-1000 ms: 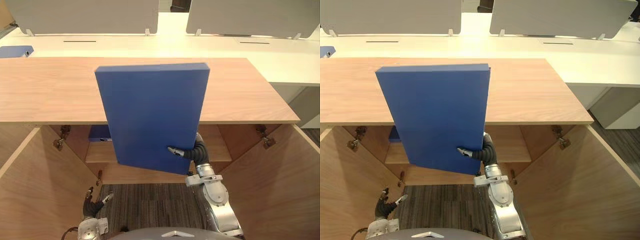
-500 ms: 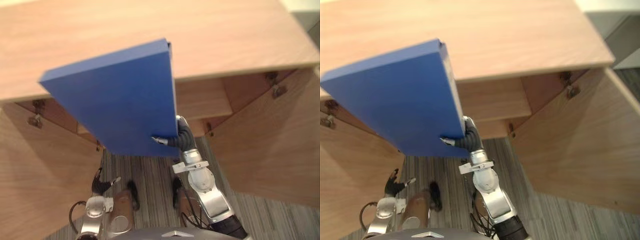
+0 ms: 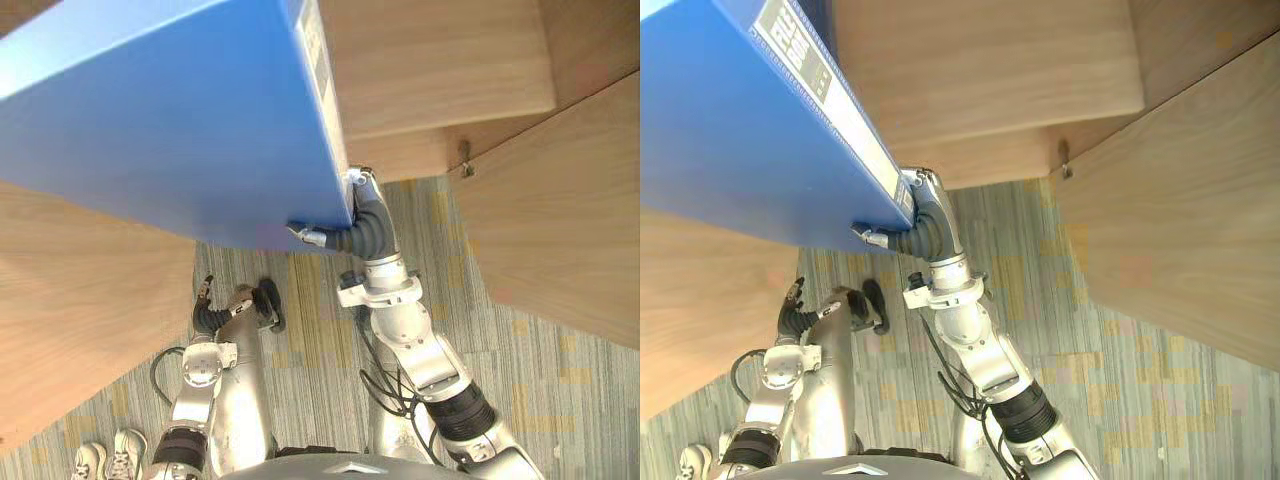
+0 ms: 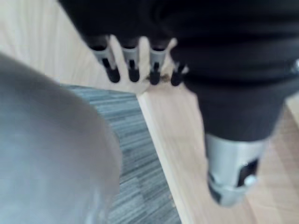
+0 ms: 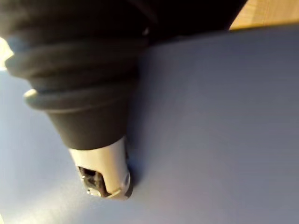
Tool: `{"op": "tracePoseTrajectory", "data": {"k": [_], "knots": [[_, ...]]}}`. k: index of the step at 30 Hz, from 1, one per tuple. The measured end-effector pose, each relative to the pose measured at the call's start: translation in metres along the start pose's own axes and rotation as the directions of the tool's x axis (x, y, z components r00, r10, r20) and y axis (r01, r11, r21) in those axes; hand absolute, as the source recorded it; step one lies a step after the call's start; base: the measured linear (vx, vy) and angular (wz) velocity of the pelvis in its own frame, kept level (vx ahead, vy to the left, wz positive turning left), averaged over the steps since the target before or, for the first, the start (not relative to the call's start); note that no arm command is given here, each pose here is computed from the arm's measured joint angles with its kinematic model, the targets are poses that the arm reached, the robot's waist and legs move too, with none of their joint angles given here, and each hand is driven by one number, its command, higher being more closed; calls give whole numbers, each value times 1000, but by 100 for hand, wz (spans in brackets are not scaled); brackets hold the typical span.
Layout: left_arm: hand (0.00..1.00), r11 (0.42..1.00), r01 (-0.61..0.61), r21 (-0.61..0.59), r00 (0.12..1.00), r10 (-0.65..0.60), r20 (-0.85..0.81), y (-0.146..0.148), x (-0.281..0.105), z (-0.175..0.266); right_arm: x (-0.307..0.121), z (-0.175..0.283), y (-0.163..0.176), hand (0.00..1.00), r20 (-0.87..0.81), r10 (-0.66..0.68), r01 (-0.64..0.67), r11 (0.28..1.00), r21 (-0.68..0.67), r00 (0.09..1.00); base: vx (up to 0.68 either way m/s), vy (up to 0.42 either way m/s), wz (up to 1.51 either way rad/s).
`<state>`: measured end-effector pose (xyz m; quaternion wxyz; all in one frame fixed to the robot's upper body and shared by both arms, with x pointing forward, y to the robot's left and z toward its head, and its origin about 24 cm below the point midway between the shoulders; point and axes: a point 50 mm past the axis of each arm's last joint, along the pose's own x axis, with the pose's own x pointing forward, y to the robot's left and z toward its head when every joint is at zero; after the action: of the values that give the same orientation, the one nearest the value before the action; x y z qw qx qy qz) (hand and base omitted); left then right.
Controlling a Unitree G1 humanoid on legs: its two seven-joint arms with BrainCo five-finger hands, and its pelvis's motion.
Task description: Walk over to the cabinet, pick up the folder, carry it to the office cabinet, place the folder inside the office cabinet, then close the office cabinet door
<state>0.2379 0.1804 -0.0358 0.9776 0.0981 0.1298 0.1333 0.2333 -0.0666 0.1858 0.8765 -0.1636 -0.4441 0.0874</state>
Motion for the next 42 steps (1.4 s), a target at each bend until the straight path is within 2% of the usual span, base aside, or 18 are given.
{"op": "tracePoseTrajectory", "data": {"k": [3, 5, 7, 9, 14, 20, 25, 33, 37, 42], "knots": [[0, 999, -17, -28, 996, 19, 92, 5, -1, 22, 1, -8, -5, 100, -37, 1, 0, 1000, 21, 999, -31, -55, 10], [0, 998, -12, -57, 967, 26, 253, 17, -12, 54, 2, -16, -19, 100, -81, -35, 41, 997, 70, 996, -40, -63, 22], [0, 998, -11, -63, 949, 31, 314, 24, -15, 67, 3, -22, -29, 100, -111, -61, 72, 993, 95, 992, -40, -78, 23], [0, 996, -35, -88, 944, 62, 325, 33, -15, 69, 4, -30, -39, 100, -155, -89, 116, 978, 173, 984, -51, -118, 15], [0, 994, -14, -113, 935, 53, 352, 31, -17, 77, 7, -37, -56, 100, -194, -158, 210, 935, 287, 968, -18, -78, 8], [0, 987, -12, -160, 908, 78, 412, 40, -21, 92, 26, -43, -87, 100, -208, -301, 365, 804, 469, 930, -54, -68, 8], [0, 980, -6, -201, 897, 94, 432, 43, -23, 98, 49, -38, -106, 100, -175, -372, 399, 701, 591, 912, -54, -78, 14], [0, 969, 9, -246, 872, 113, 477, 48, -31, 109, 82, -34, -119, 100, -165, -426, 411, 588, 697, 890, -37, -55, 11], [0, 970, 4, -244, 897, 104, 430, 43, -18, 101, 119, -39, -115, 100, -213, -421, 425, 511, 747, 882, -46, -58, 14], [0, 960, 10, -279, 921, 100, 377, 40, -14, 90, 138, -36, -147, 100, -256, -504, 483, 391, 783, 824, -31, -60, 22]]}}
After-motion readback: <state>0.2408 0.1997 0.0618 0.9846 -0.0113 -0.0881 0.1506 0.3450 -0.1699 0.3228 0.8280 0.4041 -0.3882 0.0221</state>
